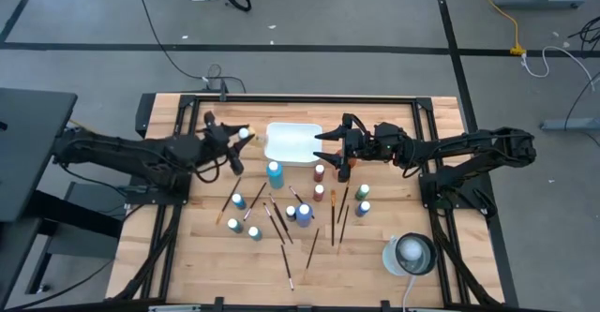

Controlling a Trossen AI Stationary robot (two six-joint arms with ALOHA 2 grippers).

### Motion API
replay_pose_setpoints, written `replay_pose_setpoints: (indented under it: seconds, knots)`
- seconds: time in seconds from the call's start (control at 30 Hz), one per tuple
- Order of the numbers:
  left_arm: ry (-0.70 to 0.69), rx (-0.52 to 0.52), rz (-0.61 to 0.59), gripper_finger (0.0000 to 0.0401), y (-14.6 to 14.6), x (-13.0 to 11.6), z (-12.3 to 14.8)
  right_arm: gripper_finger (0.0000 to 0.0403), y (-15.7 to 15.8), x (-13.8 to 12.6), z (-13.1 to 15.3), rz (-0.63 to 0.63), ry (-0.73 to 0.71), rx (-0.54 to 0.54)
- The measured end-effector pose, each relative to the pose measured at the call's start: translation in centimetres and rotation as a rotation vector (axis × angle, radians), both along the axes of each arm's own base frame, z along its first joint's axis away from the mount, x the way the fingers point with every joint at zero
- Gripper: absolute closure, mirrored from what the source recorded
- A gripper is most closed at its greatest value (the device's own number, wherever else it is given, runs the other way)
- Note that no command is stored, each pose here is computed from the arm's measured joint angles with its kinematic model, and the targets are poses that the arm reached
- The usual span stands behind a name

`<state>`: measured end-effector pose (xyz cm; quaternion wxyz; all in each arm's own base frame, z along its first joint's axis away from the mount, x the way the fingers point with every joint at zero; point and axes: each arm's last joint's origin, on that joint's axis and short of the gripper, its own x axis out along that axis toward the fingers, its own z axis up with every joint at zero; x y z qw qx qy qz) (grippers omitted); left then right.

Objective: Pick & Place Paint Supplies
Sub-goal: Put the large yellow paint bottle into the bin

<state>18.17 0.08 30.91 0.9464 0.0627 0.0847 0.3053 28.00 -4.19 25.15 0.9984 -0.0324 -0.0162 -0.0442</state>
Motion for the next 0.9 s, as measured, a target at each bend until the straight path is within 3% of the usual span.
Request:
replay_pose_setpoints:
  seconds: [0.23,0.6,0.9]
  knots:
    - [0.034,-0.046,-0.021,0.0275,2.7,2.1,-0.6,0.017,0.0,0.0,0.1,0.0,-0.011,-0.002]
    - [0.138,-0.165,-0.047,0.0275,9.0,6.1,-5.2,0.017,0.0,0.0,0.1,0.0,-0.015,-0.003]
    - [0.286,-0.178,0.055,0.0273,11.4,7.5,-9.0,0.017,0.0,0.0,0.0,0.0,-0.004,-0.001]
